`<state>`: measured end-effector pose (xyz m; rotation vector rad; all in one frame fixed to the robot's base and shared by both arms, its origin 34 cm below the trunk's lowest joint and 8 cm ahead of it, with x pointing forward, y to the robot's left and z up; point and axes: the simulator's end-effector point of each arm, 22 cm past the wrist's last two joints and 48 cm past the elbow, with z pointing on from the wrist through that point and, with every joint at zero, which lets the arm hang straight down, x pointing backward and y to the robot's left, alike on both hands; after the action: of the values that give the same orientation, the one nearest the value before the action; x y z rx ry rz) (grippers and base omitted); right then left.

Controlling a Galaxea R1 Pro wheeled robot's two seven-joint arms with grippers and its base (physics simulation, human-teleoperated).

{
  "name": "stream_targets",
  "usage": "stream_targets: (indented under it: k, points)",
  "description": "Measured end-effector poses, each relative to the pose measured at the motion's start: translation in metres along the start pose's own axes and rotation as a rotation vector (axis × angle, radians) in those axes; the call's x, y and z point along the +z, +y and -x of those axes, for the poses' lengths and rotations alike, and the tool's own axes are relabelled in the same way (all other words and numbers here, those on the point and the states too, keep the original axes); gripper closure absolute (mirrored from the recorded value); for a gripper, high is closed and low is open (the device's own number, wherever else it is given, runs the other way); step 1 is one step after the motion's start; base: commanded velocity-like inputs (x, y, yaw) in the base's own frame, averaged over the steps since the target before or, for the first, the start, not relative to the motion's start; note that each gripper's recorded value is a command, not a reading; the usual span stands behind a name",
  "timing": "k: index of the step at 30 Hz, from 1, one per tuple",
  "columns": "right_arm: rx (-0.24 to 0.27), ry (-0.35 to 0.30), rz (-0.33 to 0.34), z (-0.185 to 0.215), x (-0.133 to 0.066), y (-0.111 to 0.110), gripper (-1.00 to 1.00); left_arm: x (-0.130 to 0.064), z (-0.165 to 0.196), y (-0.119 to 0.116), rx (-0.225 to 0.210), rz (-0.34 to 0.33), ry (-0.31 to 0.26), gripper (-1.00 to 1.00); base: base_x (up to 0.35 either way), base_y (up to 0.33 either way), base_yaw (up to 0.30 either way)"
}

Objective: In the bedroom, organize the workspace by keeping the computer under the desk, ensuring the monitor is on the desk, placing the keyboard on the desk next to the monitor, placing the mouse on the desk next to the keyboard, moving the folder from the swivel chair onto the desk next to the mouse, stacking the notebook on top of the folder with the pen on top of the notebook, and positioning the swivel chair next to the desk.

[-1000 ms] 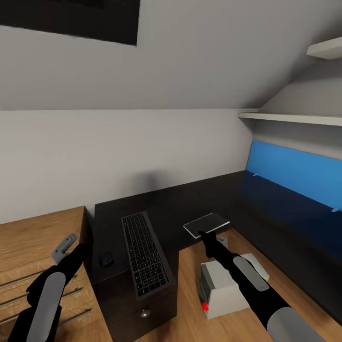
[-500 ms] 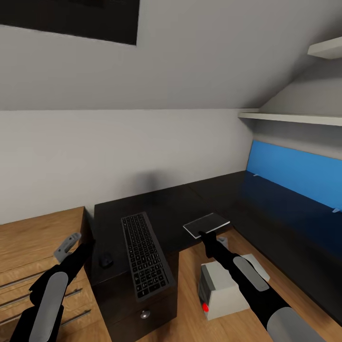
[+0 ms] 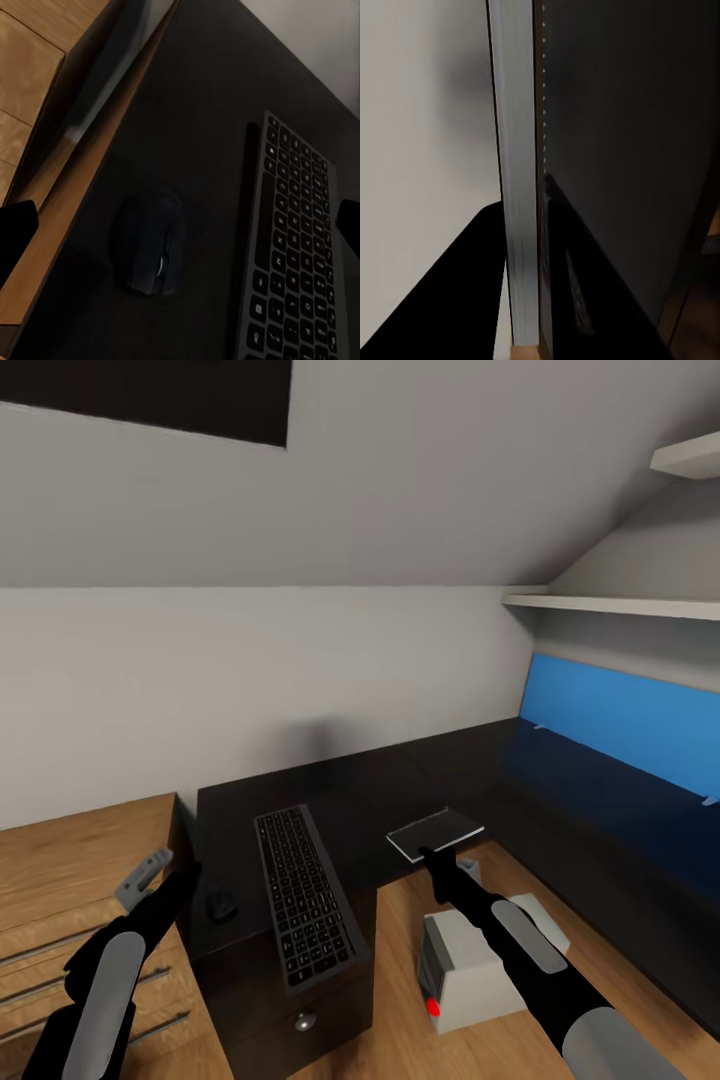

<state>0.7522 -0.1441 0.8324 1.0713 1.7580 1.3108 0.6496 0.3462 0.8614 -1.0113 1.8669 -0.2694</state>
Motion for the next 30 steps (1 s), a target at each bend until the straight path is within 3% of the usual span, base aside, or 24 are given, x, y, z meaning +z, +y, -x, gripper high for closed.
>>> stream_targets:
  k: [18, 23, 30]
  points:
    - [0.001, 0.01, 0.005, -0.003, 0.006, -0.029, 1.0, 0.015, -0.02, 0.019, 0.0, 0.0, -0.001, -1.0, 0.0, 0.0, 0.0]
    - [0.004, 0.047, 0.08, -0.011, 0.006, -0.022, 1.0, 0.019, -0.026, 0.024, 0.0, -0.001, 0.0, -1.0, 0.0, 0.0, 0.0]
    - [0.004, 0.052, 0.101, -0.014, 0.008, -0.03, 1.0, 0.024, -0.035, 0.032, 0.0, -0.001, -0.001, -1.0, 0.0, 0.0, 0.0]
